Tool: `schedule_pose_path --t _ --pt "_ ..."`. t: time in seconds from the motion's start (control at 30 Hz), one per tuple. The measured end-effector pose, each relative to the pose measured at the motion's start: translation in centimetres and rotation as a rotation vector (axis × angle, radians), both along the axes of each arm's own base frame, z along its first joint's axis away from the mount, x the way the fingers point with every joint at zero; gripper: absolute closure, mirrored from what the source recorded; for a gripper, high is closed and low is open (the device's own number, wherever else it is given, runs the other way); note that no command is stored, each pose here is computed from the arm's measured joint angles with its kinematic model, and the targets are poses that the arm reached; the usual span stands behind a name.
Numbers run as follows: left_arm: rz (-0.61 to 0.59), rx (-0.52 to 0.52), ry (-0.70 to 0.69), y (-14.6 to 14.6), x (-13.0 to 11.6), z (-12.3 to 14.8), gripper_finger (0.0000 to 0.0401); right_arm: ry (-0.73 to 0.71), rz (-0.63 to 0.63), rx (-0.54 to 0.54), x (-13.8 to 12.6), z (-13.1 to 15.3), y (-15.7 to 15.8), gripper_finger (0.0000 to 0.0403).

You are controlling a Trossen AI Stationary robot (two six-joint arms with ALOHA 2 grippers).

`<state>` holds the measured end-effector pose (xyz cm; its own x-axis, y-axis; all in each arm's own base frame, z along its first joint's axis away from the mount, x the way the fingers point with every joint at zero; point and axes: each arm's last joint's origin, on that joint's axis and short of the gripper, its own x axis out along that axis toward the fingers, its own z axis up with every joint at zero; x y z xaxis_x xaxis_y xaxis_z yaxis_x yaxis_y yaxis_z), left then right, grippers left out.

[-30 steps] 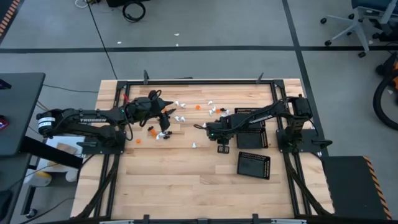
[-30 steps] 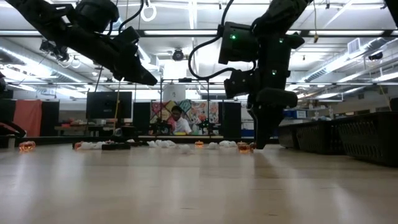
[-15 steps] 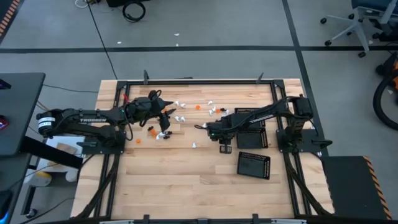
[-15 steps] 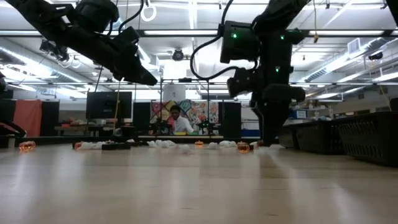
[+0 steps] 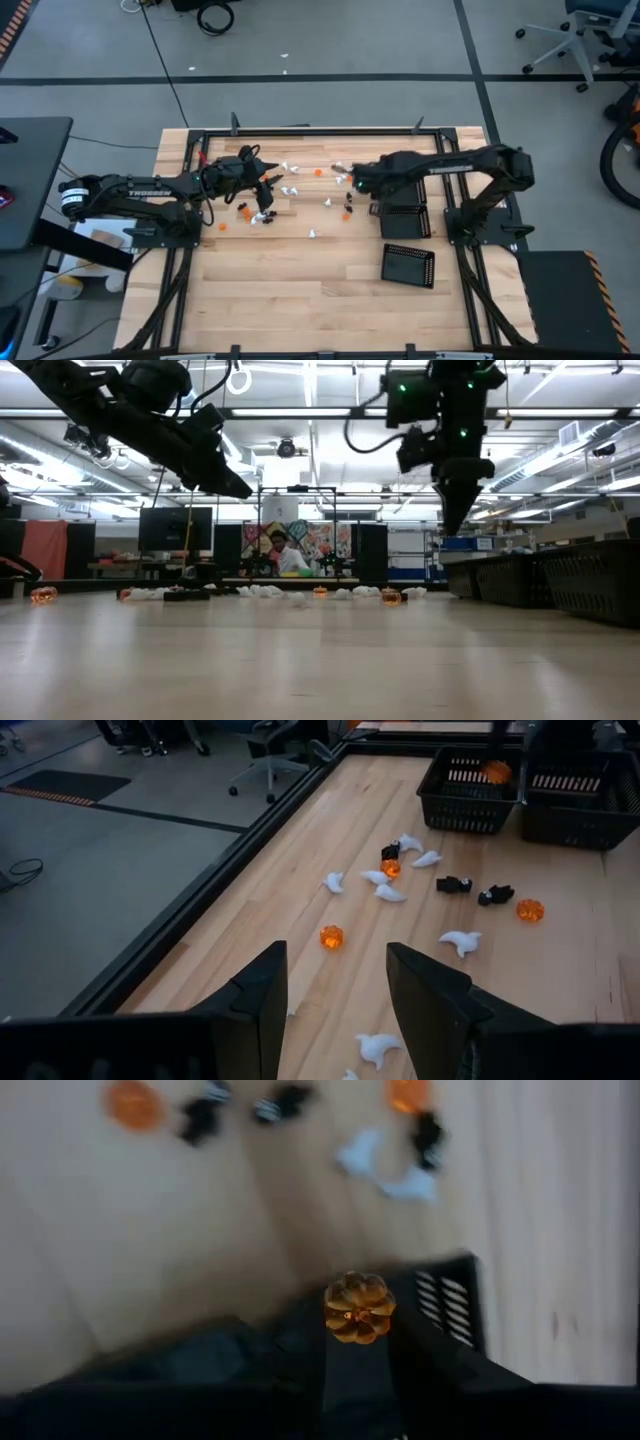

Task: Sort Halloween decoration
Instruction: Put the orange pumpkin toy into the top black bin

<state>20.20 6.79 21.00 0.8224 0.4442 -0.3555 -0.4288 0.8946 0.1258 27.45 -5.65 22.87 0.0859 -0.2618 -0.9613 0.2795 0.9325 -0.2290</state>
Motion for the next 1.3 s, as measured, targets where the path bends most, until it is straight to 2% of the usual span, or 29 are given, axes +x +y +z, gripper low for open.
schedule_pose_path --t 0.13,0.37,0.57,0.67,0.77,0.93,1.1,1.3 --pt "0.000 0.000 0.000 0.0 0.0 0.0 0.0244 0.004 -0.077 0.053 -1.8 -0.6 -1.6 0.0304" --pt "0.000 0.000 0.001 0.0 0.0 0.0 0.0244 0.027 -0.166 0.110 -3.6 -4.5 -3.8 0.0294" --pt "0.000 0.001 0.001 0.0 0.0 0.0 0.0244 0.004 -0.204 0.172 -4.3 -5.0 -5.2 0.0225" --pt "0.000 0.000 0.001 0.0 0.0 0.0 0.0244 0.055 -0.214 0.189 -4.6 -4.2 -5.4 0.0192" --pt "0.000 0.000 0.001 0.0 0.0 0.0 0.0244 0.019 -0.218 0.144 -3.2 -1.3 -5.2 0.0177" --pt "0.000 0.001 0.000 0.0 0.0 0.0 0.0244 -0.164 -0.039 0.080 0.9 1.6 -3.5 0.0181" --pt "0.001 0.001 0.001 0.0 0.0 0.0 0.0244 -0.196 0.086 0.104 4.4 0.3 -1.9 0.0189" --pt "0.000 0.001 0.003 0.0 0.0 0.0 0.0244 -0.095 0.261 0.116 7.7 -2.9 1.4 0.0190"
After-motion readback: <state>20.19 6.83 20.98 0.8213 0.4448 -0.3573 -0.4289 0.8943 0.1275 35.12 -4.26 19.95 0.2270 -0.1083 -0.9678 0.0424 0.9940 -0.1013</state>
